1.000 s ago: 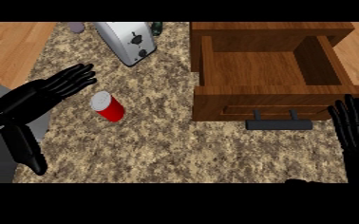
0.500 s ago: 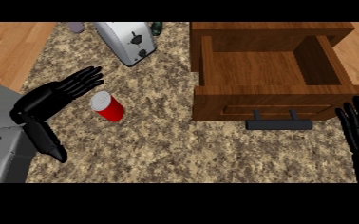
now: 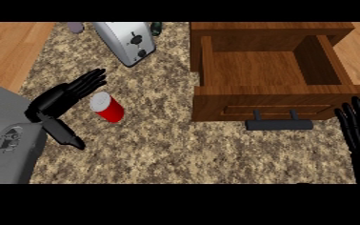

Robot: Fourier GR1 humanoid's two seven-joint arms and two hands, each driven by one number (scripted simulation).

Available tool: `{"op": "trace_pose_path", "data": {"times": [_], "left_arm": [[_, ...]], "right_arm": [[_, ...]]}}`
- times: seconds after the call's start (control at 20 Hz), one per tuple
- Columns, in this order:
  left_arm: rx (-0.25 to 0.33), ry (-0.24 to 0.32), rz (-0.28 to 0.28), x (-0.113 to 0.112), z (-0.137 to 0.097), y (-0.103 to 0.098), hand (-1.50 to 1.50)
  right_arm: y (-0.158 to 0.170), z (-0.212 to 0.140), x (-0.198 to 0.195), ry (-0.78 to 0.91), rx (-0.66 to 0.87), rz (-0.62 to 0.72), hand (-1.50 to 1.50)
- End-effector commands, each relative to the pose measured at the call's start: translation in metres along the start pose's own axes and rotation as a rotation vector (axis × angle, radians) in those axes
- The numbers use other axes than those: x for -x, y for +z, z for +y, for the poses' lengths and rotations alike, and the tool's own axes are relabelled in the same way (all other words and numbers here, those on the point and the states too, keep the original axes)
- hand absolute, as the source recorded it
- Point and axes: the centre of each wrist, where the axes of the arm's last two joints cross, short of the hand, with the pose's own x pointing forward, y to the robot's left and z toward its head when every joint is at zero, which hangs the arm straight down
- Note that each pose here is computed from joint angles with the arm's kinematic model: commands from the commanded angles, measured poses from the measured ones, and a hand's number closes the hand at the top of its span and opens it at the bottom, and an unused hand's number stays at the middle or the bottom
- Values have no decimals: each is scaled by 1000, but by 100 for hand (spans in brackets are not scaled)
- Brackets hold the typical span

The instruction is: Pick up the can, place it into the drawer and close the drawer

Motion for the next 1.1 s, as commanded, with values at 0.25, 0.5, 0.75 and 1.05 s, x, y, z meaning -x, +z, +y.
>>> {"op": "trace_pose_path", "data": {"times": [0.25,0.5,0.75,1.05], "left_arm": [[35,15,-43,26,4,-4,-150],[16,10,-27,18,31,1,-150],[25,12,-13,46,13,7,-150],[3,15,18,60,14,19,-150]], "right_arm": [[-4,8,16,-19,10,-13,-150],[-10,12,10,-5,15,-22,-150],[5,-4,-4,2,-9,-30,-150],[-1,14,-4,-1,-17,-20,-150]]}}
